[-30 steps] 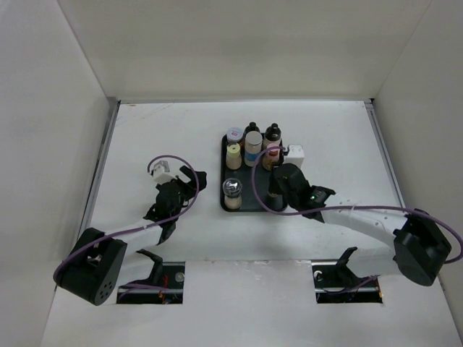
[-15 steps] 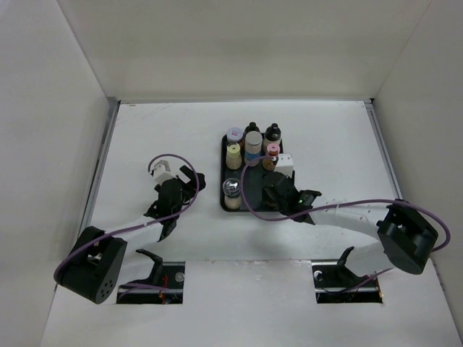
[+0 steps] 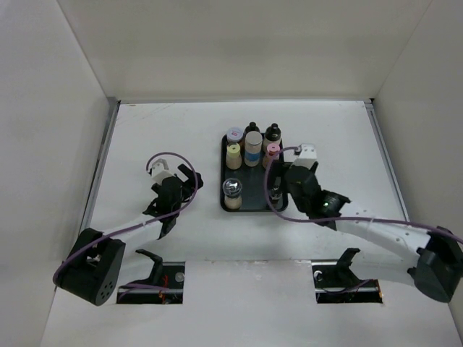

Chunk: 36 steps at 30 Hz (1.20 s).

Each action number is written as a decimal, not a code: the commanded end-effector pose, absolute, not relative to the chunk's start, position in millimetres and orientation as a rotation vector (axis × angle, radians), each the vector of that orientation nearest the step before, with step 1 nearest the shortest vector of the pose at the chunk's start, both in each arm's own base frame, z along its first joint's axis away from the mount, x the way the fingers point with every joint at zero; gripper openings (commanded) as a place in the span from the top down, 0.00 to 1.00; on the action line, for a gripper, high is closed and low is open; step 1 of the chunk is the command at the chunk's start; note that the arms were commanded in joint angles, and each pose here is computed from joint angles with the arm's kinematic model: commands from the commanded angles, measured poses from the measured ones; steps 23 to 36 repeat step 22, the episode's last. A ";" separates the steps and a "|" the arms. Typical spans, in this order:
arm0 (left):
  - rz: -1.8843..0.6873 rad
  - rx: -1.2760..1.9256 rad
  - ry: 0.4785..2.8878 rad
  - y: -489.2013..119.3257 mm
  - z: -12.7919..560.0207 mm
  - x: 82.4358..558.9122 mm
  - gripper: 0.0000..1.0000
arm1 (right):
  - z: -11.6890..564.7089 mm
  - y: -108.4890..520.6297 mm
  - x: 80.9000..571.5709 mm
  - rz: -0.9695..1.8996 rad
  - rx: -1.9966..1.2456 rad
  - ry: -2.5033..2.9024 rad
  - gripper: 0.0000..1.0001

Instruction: Organize the condiment bottles

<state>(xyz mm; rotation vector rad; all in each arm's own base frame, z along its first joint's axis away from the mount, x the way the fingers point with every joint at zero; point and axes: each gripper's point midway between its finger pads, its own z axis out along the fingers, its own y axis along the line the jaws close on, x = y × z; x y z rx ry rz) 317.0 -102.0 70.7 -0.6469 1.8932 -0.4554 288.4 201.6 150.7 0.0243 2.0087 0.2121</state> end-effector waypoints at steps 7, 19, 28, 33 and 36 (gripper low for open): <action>-0.423 -0.629 1.840 -108.1 103.9 328.8 0.00 | 227.6 95.6 344.7 0.367 0.527 1.625 0.00; -0.379 -0.620 1.808 -102.4 133.3 326.4 0.00 | 157.9 51.4 362.4 0.398 0.753 1.634 0.00; -0.347 -0.603 1.817 -101.8 138.8 330.7 0.00 | 149.4 55.8 364.5 0.408 0.743 1.660 0.00; -0.347 -0.603 1.817 -101.8 138.8 330.7 0.00 | 149.4 55.8 364.5 0.408 0.743 1.660 0.00; -0.347 -0.603 1.817 -101.8 138.8 330.7 0.00 | 149.4 55.8 364.5 0.408 0.743 1.660 0.00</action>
